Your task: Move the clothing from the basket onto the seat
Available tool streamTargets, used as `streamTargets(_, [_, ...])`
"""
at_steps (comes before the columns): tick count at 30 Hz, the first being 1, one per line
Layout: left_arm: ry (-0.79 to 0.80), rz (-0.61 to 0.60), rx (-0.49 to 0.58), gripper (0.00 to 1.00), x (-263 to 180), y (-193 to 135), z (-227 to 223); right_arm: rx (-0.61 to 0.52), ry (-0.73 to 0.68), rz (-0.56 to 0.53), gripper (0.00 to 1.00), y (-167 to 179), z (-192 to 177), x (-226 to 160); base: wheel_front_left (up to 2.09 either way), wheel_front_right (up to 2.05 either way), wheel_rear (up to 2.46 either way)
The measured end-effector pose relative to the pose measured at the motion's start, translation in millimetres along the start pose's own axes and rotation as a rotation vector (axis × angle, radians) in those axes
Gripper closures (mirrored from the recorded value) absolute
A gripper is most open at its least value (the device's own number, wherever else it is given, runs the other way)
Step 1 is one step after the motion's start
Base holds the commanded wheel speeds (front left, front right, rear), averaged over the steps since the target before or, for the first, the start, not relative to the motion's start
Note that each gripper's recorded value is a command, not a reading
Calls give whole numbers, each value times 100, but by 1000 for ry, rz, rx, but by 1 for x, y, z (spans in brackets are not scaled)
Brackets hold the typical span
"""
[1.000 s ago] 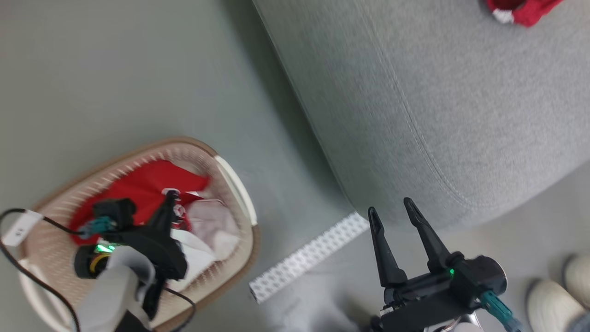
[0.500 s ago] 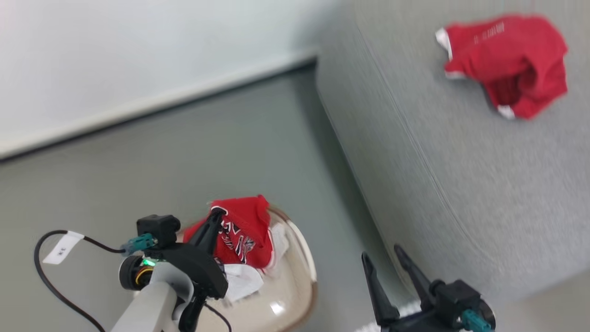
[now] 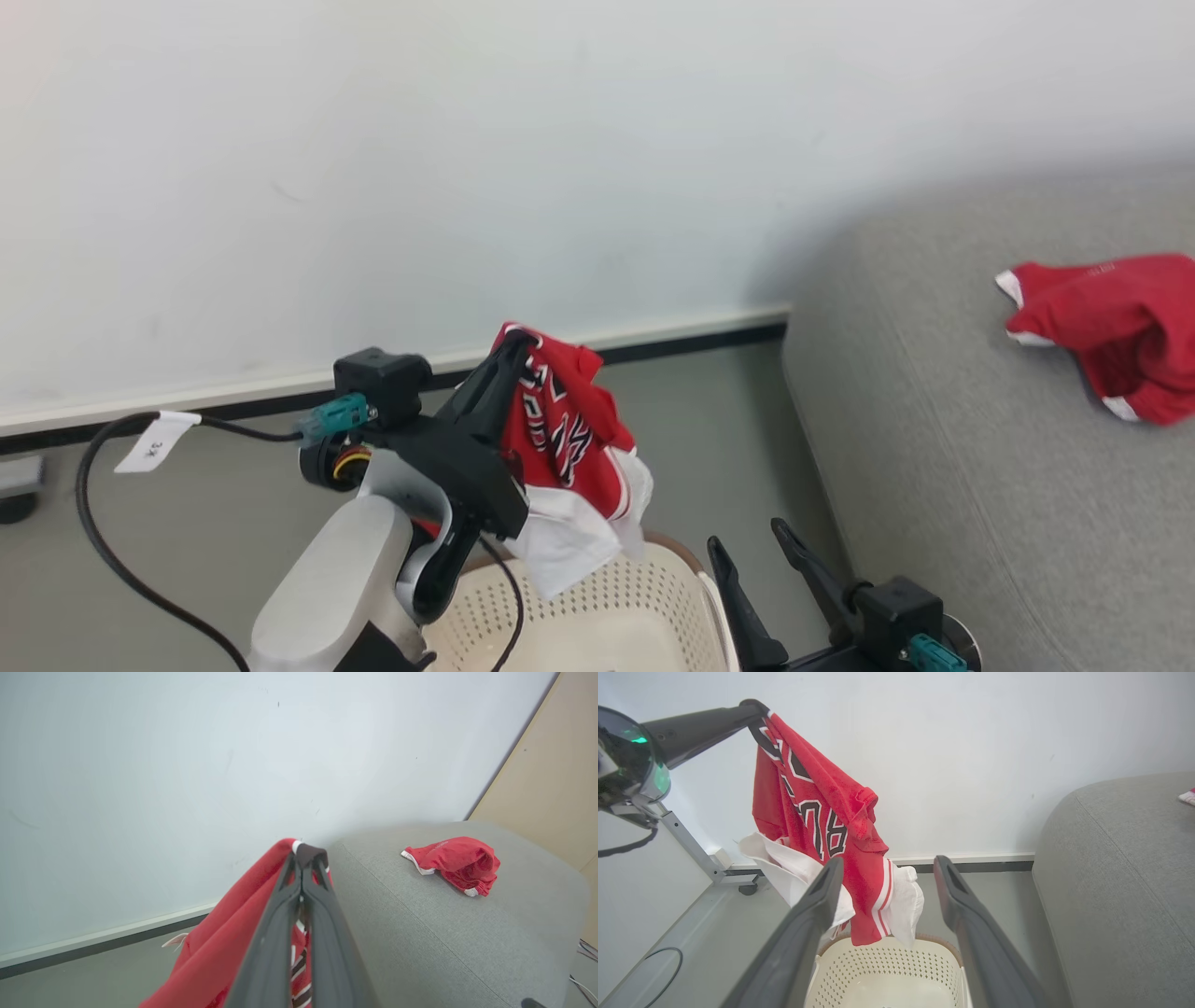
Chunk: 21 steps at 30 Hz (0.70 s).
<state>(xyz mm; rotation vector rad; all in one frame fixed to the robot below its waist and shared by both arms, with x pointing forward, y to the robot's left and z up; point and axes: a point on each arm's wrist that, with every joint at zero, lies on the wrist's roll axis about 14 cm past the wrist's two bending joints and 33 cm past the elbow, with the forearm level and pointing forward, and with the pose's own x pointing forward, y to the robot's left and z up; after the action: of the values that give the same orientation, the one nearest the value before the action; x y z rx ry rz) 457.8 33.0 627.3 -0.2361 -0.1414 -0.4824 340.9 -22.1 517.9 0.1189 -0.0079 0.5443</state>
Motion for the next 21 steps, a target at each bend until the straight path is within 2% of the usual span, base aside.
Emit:
streamTargets(5, [-103, 1, 29, 100, -16, -8, 47, -22, -29, 84, 0, 27, 13, 5, 0, 0, 0])
streamTargets(10, [-143, 0, 45, 100, -28, -15, 66, -44, -47, 127, 0, 40, 22, 8, 0, 0, 0])
streamTargets(21, [-119, -48, 57, 100, -42, -35, 68, -105, 13, 208, 0, 61, 19, 23, 0, 0, 0])
